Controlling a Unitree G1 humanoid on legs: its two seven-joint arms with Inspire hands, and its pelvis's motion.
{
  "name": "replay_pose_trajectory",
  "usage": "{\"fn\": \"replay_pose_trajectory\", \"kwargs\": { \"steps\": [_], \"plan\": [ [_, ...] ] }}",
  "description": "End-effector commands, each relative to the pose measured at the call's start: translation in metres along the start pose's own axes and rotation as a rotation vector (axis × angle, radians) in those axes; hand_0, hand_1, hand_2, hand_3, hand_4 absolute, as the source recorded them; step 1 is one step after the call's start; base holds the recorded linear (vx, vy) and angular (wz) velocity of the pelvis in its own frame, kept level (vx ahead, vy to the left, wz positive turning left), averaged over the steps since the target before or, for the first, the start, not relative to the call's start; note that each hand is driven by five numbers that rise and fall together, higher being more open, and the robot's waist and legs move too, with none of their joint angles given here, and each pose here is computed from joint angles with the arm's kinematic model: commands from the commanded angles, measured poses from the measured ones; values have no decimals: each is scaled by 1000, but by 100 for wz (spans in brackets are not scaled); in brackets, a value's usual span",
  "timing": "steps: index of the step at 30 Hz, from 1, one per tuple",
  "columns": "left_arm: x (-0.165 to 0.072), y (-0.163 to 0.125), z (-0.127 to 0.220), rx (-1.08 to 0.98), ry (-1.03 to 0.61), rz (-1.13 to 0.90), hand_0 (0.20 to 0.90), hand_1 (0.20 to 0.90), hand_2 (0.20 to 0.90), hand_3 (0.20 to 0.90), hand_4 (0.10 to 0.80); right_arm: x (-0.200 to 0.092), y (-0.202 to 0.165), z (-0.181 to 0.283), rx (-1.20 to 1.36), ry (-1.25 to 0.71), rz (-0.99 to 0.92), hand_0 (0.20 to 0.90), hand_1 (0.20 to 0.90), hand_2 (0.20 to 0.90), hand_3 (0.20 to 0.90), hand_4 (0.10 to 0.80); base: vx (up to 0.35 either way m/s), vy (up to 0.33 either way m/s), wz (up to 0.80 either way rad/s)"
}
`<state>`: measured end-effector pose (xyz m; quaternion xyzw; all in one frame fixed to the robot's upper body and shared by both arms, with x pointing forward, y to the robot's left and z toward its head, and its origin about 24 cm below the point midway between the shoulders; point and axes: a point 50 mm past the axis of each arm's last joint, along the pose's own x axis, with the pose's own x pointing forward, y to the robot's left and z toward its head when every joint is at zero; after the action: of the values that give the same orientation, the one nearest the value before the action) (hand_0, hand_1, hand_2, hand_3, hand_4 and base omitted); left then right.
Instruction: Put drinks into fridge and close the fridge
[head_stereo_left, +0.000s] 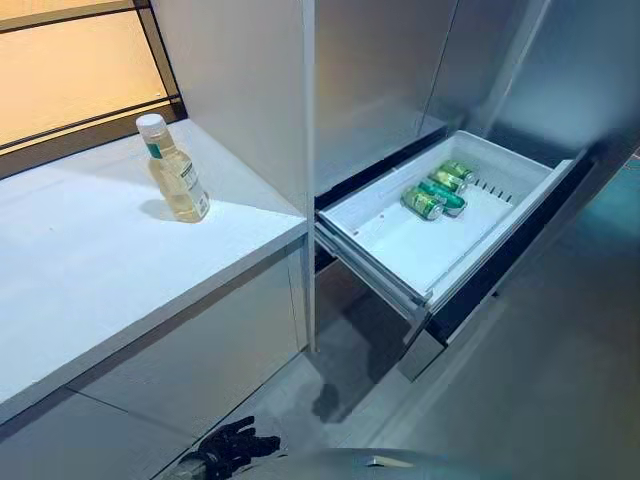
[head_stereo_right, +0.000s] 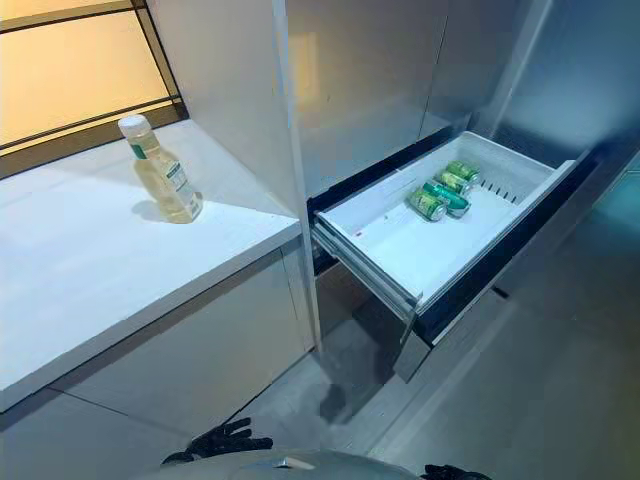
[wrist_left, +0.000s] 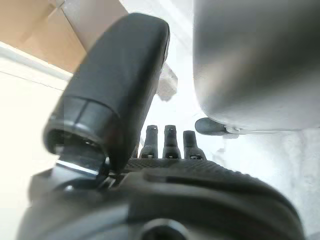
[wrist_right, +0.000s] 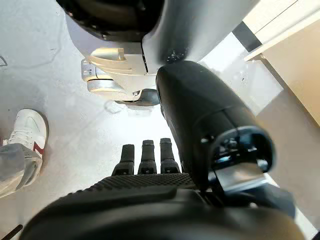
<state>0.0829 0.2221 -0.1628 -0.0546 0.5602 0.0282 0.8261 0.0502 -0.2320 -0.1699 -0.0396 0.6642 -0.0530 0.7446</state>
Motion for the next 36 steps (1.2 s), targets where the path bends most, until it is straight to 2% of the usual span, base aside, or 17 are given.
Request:
{"fn": "replay_pose_trajectory", "kwargs": {
  "steps": [1,18,24,31,34,36],
  "plan": [
    [7,-16,26,-22,-96,-42,900,900,900,900,800,0,-1,11,-33,-14,4,900,900,900,900,800,0,0,0],
    [7,-24,39,54,-140,-125,900,900,900,900,800,0,-5,11,-5,-11,-4,900,900,900,900,800,2,1,2],
    [6,-30,48,91,-202,-171,900,900,900,900,800,0,-5,11,-21,0,-5,900,900,900,900,800,0,0,0],
    [-1,-46,86,258,-396,-266,900,900,900,900,800,-1,-9,15,-33,-8,1,900,900,900,900,800,-2,1,2],
    [-12,-63,117,475,-531,-331,900,900,900,900,800,-2,-13,20,-43,-16,2,900,900,900,900,800,0,0,0],
    [-18,-70,131,629,-610,-293,900,900,900,900,800,-3,-17,22,-53,-20,3,900,900,900,900,800,0,0,0]
  ]
}}
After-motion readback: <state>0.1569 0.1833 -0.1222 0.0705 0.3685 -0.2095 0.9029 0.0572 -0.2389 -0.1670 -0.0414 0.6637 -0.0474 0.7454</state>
